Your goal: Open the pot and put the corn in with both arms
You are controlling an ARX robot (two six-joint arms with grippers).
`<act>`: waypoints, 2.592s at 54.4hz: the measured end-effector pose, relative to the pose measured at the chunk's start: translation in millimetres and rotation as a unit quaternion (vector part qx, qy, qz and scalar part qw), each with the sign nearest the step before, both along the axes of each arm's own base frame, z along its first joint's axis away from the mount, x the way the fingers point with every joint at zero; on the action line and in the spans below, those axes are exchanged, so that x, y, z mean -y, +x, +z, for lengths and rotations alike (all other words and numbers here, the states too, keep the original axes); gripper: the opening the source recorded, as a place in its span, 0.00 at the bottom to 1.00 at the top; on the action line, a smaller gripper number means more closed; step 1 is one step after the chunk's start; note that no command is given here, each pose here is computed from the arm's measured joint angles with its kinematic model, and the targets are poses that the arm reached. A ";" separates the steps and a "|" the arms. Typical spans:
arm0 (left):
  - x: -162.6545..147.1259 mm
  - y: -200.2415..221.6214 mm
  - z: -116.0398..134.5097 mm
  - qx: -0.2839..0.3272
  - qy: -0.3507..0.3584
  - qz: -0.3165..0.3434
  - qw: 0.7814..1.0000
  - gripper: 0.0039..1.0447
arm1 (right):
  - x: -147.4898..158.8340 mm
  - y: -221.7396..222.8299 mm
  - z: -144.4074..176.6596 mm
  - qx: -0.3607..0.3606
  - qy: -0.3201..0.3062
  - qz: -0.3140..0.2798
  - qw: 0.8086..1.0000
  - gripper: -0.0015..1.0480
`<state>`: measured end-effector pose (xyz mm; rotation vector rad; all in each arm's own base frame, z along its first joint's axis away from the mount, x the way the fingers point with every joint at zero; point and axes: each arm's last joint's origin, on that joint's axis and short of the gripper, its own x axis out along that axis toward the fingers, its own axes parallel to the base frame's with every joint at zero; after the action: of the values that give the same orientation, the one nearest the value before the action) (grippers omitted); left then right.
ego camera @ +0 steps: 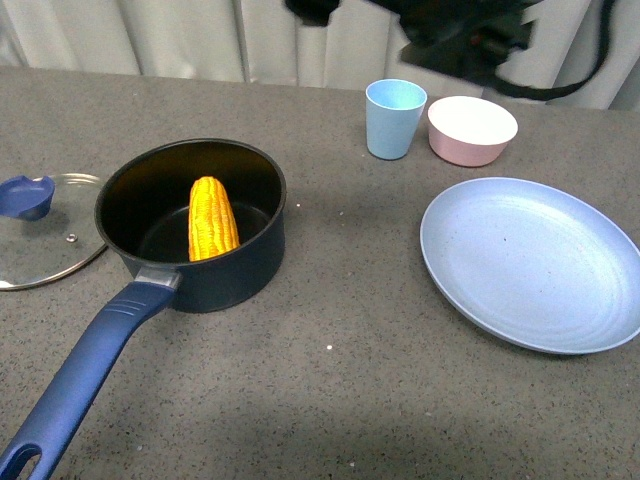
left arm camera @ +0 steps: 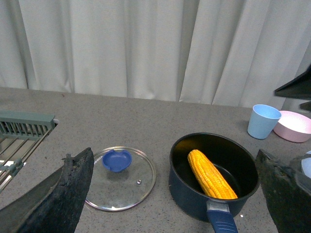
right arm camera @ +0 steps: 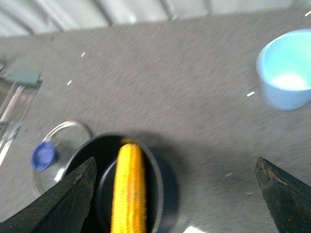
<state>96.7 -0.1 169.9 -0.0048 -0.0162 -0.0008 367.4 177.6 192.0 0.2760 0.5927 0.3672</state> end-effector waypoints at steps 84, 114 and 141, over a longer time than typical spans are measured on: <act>0.0 -0.1 0.1 0.000 0.000 0.000 1.000 0.94 | 177.4 -225.8 -29.0 0.285 -0.134 -0.179 0.932 0.01; 0.0 -0.1 0.1 0.000 0.000 0.000 1.000 0.94 | 177.4 -244.7 -23.9 0.292 -0.133 -0.180 0.930 0.01; 0.0 -0.1 0.1 0.000 0.000 0.000 1.000 0.94 | 177.4 -255.7 -23.7 0.293 -0.132 -0.180 0.930 0.01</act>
<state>96.7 -0.1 170.0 -0.0048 -0.0170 -0.0012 111.7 0.2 168.4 0.0029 -0.0086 0.0015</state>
